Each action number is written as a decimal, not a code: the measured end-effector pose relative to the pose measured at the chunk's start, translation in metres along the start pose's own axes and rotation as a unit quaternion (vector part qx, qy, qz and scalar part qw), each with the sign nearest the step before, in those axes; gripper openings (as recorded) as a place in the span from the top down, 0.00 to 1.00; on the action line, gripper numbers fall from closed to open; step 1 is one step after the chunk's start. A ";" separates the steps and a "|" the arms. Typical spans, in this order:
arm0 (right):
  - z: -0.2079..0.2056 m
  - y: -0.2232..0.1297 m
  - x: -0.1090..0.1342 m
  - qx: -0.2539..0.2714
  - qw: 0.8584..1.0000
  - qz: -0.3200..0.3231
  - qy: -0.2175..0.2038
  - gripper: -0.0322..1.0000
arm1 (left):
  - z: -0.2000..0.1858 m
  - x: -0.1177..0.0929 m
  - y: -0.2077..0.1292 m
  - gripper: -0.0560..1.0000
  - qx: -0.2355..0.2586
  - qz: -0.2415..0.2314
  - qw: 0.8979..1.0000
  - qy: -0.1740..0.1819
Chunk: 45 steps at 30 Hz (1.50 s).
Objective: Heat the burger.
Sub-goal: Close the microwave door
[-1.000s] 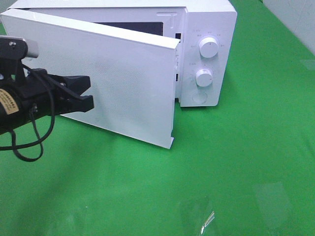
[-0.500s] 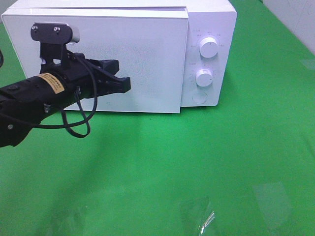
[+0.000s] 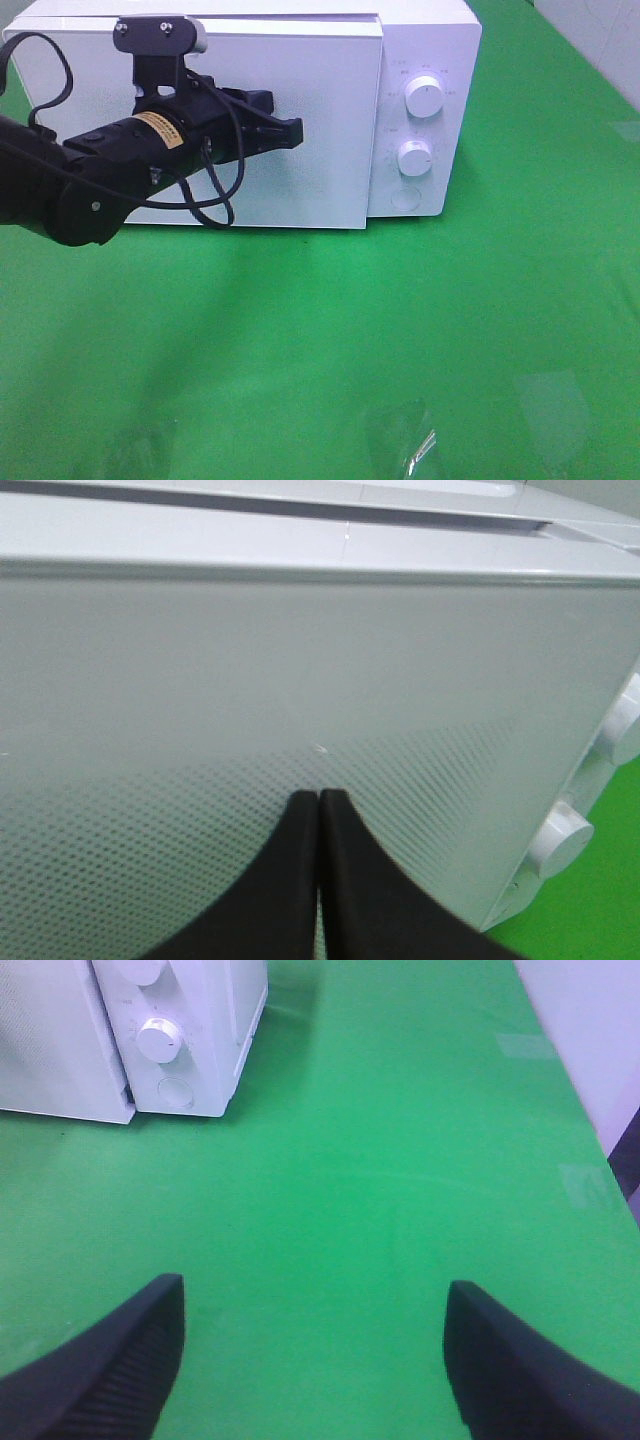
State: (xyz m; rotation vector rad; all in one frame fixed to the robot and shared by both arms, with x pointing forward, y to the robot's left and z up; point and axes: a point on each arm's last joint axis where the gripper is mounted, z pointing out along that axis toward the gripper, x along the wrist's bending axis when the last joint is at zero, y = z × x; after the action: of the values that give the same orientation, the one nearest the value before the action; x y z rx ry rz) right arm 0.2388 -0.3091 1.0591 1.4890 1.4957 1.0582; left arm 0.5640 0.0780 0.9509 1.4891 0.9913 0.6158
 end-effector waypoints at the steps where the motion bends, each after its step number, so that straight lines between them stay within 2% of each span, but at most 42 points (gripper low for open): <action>1: 0.000 0.000 0.000 0.000 1.000 0.000 0.000 0.29 | 0.000 0.000 0.000 0.95 0.000 0.000 1.000 0.000; 10: 0.000 0.000 0.000 0.000 1.000 0.000 0.000 0.29 | 0.017 -0.010 -0.003 0.95 0.015 0.016 1.000 -0.020; 31: 0.000 0.000 0.000 0.000 1.000 0.001 0.001 0.29 | 0.030 -0.007 -0.001 0.95 0.020 0.019 1.000 -0.010; 39: 0.000 0.000 0.000 0.000 1.000 0.001 0.001 0.29 | 0.026 -0.016 0.005 0.95 0.037 -0.005 0.999 0.000; 45: 0.000 0.000 0.000 0.000 1.000 0.001 0.001 0.29 | 0.020 -0.026 0.013 0.95 0.052 -0.014 0.999 -0.006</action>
State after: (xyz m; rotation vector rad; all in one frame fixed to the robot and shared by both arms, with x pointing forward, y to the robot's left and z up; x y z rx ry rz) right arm 0.2387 -0.3090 1.0590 1.4897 1.4963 1.0601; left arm 0.5711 0.0460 0.9638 1.5657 1.0452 0.5421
